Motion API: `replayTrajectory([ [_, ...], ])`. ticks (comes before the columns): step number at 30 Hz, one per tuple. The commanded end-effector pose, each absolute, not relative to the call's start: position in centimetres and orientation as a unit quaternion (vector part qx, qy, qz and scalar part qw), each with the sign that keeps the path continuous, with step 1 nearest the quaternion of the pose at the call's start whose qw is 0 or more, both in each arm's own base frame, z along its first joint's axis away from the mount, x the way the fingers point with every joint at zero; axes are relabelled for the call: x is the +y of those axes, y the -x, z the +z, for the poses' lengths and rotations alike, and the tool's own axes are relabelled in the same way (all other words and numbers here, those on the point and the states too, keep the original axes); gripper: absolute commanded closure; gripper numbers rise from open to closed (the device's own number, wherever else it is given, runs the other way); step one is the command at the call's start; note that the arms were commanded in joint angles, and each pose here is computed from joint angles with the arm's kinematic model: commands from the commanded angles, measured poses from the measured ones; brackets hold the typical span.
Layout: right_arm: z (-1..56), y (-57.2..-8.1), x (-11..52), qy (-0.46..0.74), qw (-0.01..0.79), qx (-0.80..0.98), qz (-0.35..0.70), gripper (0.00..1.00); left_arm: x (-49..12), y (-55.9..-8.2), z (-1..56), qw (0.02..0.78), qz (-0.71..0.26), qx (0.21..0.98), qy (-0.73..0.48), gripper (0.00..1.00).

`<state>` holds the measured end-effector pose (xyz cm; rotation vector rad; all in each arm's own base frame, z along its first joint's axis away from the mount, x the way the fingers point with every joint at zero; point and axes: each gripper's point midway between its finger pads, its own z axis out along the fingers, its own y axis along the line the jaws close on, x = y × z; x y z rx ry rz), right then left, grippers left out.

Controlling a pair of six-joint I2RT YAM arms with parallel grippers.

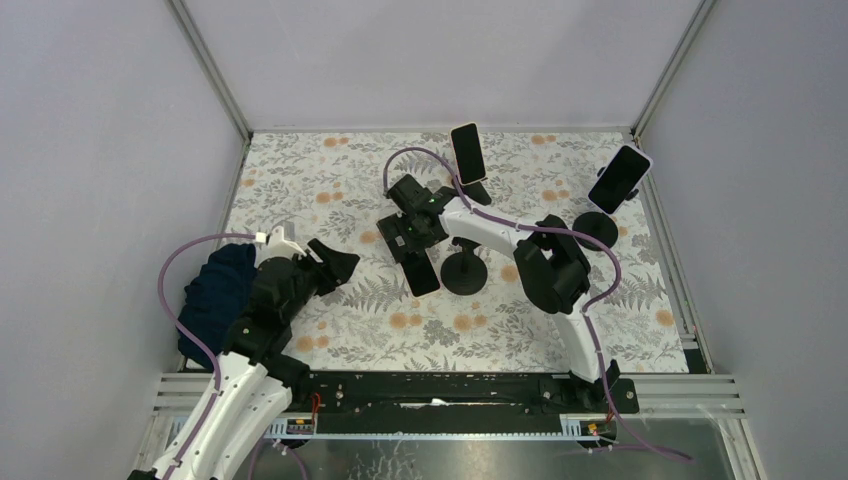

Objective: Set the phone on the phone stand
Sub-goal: Pick up the phone at the center of the board.

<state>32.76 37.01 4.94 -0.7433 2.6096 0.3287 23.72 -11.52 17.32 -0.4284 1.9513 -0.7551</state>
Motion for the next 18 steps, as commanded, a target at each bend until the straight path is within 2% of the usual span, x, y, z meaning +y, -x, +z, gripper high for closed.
replayTrajectory([
  [1, 3.7, -32.7, 37.1, 0.255, 0.203, 0.94, 0.102, 0.0, -10.8, -24.1, 17.4, 0.506, -0.299, 0.789, 0.176, 0.34],
  [9, 2.0, -31.7, 37.7, 0.269, 0.189, 0.94, 0.089, 0.0, -11.1, -24.0, 16.6, 0.489, -0.299, 0.801, 0.175, 0.32],
  [14, 1.3, -31.5, 37.6, 0.277, 0.193, 0.939, 0.07, 0.0, -11.4, -23.9, 15.9, 0.474, -0.301, 0.808, 0.178, 0.2],
  [18, -0.1, -31.2, 37.1, 0.289, 0.196, 0.936, 0.04, 0.0, -11.7, -23.8, 15.6, 0.468, -0.31, 0.808, 0.179, 0.18],
])
